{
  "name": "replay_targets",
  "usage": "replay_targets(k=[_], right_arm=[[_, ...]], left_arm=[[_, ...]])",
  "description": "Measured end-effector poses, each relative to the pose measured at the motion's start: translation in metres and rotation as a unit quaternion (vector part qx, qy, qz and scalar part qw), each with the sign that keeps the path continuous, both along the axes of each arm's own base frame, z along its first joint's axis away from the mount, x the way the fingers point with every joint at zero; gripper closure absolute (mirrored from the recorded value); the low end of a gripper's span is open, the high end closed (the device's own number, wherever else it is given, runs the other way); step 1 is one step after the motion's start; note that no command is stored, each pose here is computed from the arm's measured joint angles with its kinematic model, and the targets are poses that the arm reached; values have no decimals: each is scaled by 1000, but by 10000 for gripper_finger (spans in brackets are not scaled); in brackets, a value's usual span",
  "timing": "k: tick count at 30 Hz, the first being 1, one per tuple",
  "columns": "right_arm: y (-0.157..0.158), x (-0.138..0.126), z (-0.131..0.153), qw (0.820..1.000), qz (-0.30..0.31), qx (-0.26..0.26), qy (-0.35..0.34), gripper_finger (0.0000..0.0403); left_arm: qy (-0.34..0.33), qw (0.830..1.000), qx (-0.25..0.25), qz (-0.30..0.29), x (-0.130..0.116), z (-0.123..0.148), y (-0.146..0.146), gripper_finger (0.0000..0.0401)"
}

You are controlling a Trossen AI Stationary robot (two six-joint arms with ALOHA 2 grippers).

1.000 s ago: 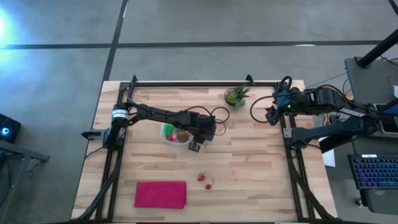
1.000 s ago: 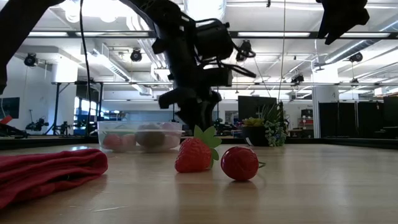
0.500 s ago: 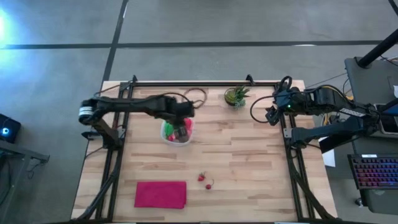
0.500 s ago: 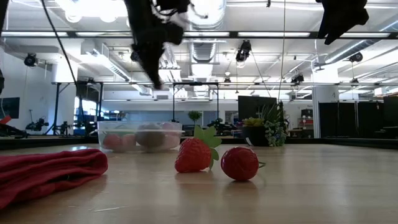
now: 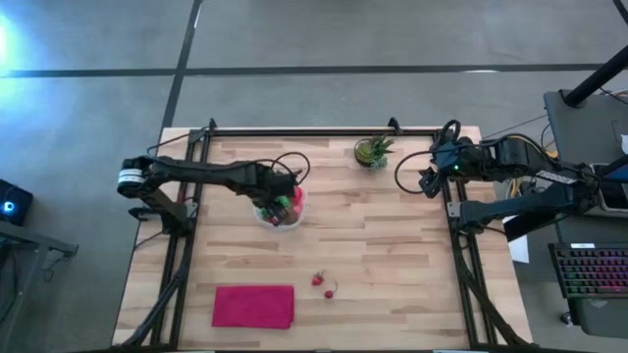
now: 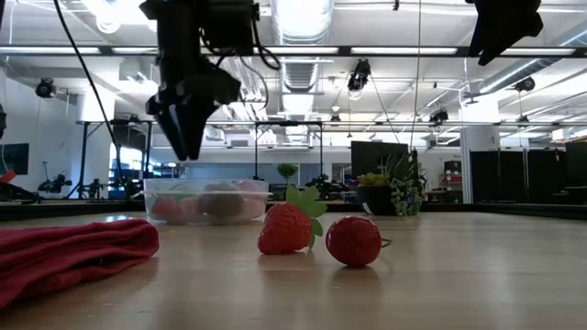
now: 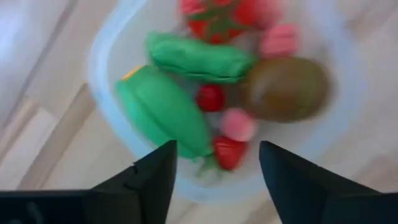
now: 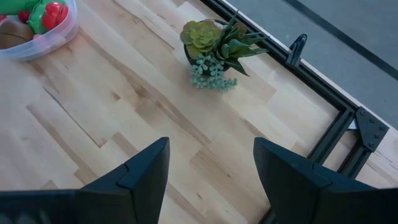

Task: Pick and placing Produce into tupperware
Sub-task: Put the red strawberry into the transparent bin

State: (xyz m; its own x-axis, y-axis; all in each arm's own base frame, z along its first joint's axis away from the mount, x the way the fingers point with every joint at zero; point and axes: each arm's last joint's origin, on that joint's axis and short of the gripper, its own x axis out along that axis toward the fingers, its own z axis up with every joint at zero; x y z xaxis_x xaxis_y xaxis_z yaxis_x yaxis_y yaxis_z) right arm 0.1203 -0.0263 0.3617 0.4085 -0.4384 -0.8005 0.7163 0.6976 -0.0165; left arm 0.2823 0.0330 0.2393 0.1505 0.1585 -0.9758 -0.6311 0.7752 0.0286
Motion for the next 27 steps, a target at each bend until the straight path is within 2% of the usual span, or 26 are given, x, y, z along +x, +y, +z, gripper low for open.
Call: replay_targets(k=[1, 3, 5, 7, 9, 11, 14, 16, 21, 23, 27], right_arm=[[0, 0, 0, 1000, -1, 0, 0, 177], [0, 0, 0, 1000, -1, 1, 0, 177], [0, 0, 0, 1000, -1, 1, 0, 177], [0, 0, 0, 1000, -1, 1, 0, 177], [0, 0, 0, 1000, -1, 1, 0, 177], [0, 0, 0, 1000, -1, 1, 0, 177], [0, 0, 0, 1000, -1, 1, 0, 177], [0, 0, 0, 1000, 0, 1, 0, 177], [0, 0, 0, 1000, 12, -2, 7, 177], [1, 0, 0, 1000, 21, 3, 8, 177], [1, 0, -1, 999, 29, 5, 11, 177]], left_arm=[[-11, 1000, -10, -22, 2, 6, -3, 183], [-53, 992, -32, -111, 8, 24, -17, 175], [-102, 968, -42, -226, 12, 42, -37, 173], [-138, 936, -33, -321, 14, 50, -59, 173], [-166, 915, -25, -368, 17, 51, -78, 173], [-179, 917, -40, -355, 21, 47, -92, 173], [-188, 936, -77, -288, 30, 35, -108, 173], [-206, 942, -95, -246, 37, 29, -121, 173], [-235, 951, -61, -189, 45, 24, -159, 178], [-225, 960, -67, -150, 47, 18, -168, 182], [-228, 966, -80, -96, 55, 11, -182, 184]])
